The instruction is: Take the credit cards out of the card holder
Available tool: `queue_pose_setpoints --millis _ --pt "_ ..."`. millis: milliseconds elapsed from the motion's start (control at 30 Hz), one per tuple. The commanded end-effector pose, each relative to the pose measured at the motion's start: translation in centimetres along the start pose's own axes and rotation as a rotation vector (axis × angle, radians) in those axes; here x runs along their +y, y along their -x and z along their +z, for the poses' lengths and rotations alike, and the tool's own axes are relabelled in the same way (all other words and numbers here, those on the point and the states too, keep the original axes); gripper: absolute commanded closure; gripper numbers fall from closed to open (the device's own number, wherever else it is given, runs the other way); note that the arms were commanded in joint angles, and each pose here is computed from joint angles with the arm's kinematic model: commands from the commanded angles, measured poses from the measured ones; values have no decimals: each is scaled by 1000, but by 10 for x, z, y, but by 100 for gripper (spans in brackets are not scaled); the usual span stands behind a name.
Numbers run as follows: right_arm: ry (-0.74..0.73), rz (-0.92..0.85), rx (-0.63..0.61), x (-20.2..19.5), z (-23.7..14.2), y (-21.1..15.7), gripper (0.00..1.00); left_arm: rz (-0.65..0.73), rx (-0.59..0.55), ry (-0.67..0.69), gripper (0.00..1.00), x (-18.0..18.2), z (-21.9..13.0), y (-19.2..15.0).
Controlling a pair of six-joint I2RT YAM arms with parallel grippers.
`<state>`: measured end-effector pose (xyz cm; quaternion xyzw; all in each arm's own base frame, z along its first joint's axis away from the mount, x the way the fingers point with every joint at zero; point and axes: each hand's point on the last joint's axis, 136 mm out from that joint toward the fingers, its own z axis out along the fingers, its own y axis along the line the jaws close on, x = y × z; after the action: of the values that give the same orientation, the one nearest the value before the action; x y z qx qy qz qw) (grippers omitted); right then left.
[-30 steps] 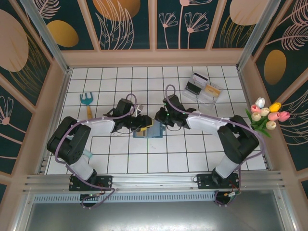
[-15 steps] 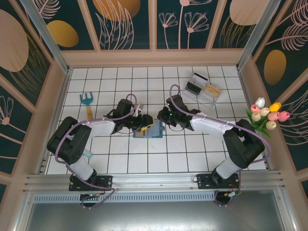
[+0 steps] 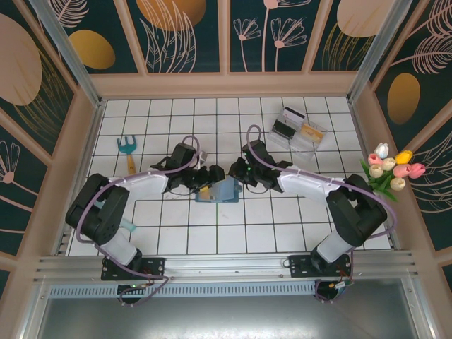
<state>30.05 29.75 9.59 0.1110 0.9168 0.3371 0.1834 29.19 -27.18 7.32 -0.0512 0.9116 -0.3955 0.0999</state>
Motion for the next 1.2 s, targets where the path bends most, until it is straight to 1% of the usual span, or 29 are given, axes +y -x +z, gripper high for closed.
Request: queue_pose_setpoints --millis 0,67,267,500,633,800,1033,1167 --pt "24 -9 8 12 3 1 86 27 -37 191 15 28 -16 3" --pt "21 -7 12 11 5 0 86 18 -37 236 14 39 -17 0" --pt "12 -5 30 8 9 -4 86 0 -31 262 13 49 -15 -4" --pt "-11 -4 65 1 17 -11 86 -3 -2 198 13 41 -8 -8" --pt "-15 -4 80 -1 21 -14 86 -12 25 200 14 44 -2 -11" --pt "-30 -5 103 -5 27 -20 86 -19 29 216 14 48 0 -10" --pt "-83 8 168 -22 37 -33 86 -22 46 182 13 44 3 -13" --pt "-129 13 185 -35 41 -38 86 -22 54 144 13 37 4 -14"
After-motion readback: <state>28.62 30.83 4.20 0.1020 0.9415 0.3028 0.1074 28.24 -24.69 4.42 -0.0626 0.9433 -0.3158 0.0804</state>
